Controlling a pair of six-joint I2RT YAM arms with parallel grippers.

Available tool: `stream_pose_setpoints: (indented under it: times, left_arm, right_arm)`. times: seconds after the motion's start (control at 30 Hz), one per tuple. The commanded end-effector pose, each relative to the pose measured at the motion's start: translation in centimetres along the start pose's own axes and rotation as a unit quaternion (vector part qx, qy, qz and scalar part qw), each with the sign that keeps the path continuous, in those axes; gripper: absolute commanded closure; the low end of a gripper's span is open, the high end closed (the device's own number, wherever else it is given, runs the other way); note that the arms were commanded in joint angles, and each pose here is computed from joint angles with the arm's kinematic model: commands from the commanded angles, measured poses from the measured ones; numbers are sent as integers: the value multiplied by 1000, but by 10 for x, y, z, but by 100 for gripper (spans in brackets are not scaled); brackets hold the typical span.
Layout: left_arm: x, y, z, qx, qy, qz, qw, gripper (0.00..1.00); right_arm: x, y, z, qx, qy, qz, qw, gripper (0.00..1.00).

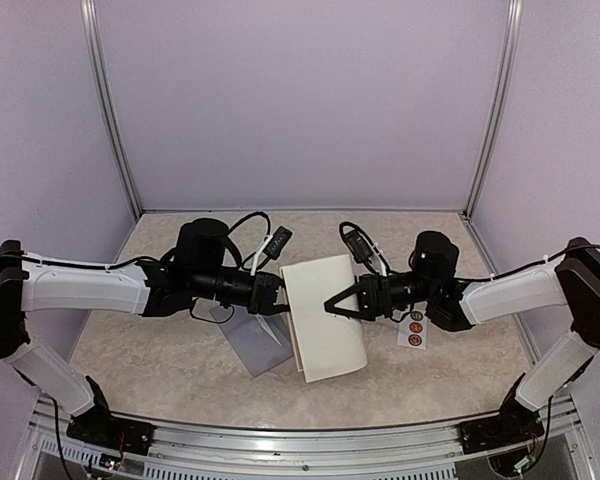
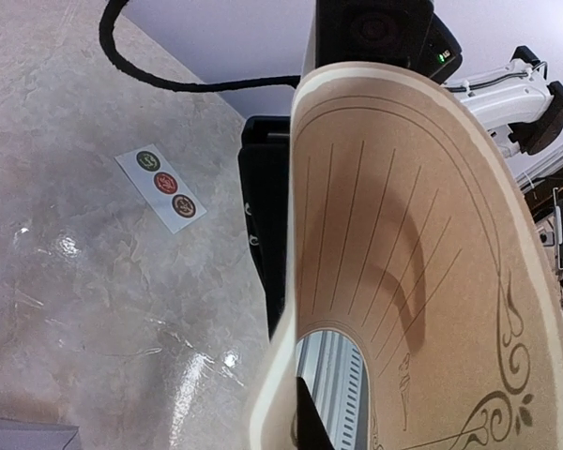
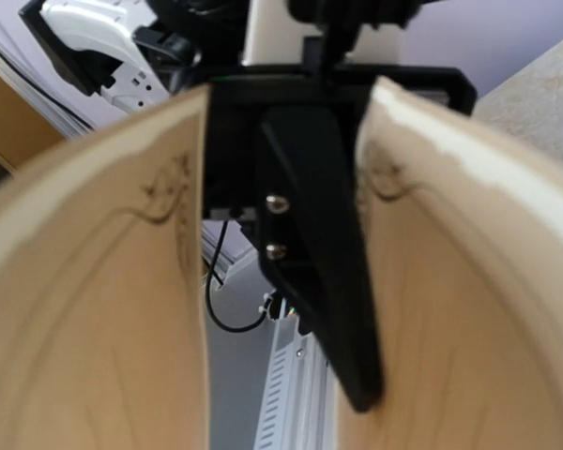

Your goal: Place the letter into the envelope and seal it

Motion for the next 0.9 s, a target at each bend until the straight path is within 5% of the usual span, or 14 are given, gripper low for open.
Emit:
stream_pose_setpoints:
  times: [0.0,0.87]
  left_arm:
    - [-4,-3,-3,-6,-16,-1,1000,100]
    - [-7,-4,-10,-15,-28,5,999,100]
  right_arm:
    - [-6,0,-1,3,8,-3,1000,50]
    - [-8,-1,-3,-10,21,-3,1000,83]
Point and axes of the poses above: each gripper's point midway between its finger pads, its own x axis back along the fingers, its own z axis along the line the jaws close on, y = z × x, the point moved 10 cm from there along x, back along the fingers, and after that the axes turned 13 degrees about -x, right-handed, at the moved point
